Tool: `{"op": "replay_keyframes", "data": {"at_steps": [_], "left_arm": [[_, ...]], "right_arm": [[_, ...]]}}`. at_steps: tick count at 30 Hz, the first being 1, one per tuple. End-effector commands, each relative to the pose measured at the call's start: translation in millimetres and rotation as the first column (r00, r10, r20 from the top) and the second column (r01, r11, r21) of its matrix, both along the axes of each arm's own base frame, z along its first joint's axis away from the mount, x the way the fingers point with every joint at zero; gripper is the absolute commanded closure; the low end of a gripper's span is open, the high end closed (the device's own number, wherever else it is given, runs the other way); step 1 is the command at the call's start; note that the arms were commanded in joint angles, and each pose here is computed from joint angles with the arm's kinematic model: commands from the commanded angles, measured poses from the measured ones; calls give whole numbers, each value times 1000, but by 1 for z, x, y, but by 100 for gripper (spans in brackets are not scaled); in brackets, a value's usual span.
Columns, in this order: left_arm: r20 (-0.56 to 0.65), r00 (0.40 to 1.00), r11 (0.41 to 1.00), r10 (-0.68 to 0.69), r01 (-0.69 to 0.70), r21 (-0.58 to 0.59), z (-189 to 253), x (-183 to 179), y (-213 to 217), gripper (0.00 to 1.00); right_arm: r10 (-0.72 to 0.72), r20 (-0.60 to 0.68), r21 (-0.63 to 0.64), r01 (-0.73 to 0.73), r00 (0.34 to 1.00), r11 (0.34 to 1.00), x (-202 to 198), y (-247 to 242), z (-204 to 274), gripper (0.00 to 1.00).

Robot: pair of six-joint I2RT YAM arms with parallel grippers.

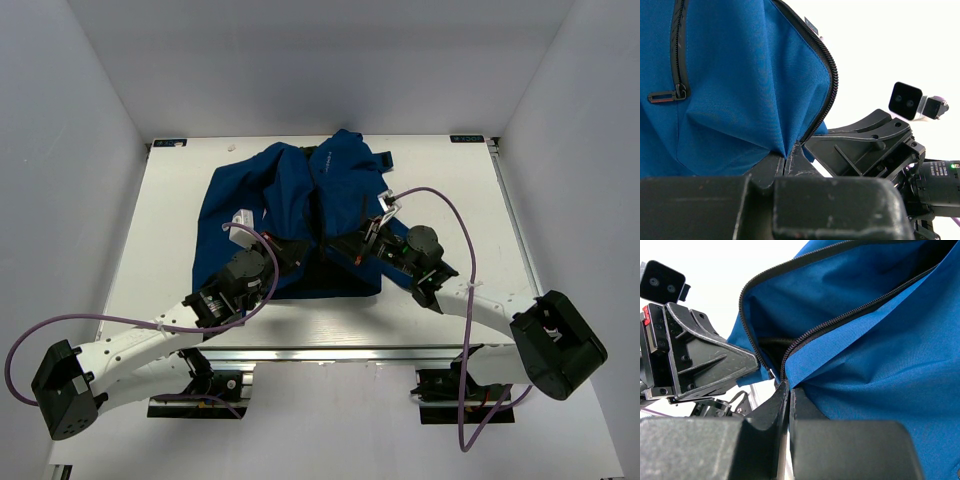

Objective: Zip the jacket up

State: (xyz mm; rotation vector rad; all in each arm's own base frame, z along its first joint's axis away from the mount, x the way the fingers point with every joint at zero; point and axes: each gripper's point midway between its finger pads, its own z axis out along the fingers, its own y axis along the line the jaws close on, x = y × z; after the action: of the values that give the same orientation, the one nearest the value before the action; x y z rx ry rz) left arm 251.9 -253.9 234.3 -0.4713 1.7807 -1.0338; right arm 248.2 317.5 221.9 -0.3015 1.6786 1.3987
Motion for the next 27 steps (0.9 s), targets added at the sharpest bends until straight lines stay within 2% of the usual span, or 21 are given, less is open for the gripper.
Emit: {"op": "replay_keyframes", "data": {"at_steps": [1, 27], "left_arm": [[35, 999, 1000, 0, 1, -31, 17, 0, -2, 100], [39, 999, 1000, -22, 22, -11, 16, 0, -7, 100]], "right_arm": [[-2, 94, 55, -3, 996, 999, -1, 1, 34, 100], [-10, 134, 84, -1, 991, 996, 2, 3, 49, 100]]}}
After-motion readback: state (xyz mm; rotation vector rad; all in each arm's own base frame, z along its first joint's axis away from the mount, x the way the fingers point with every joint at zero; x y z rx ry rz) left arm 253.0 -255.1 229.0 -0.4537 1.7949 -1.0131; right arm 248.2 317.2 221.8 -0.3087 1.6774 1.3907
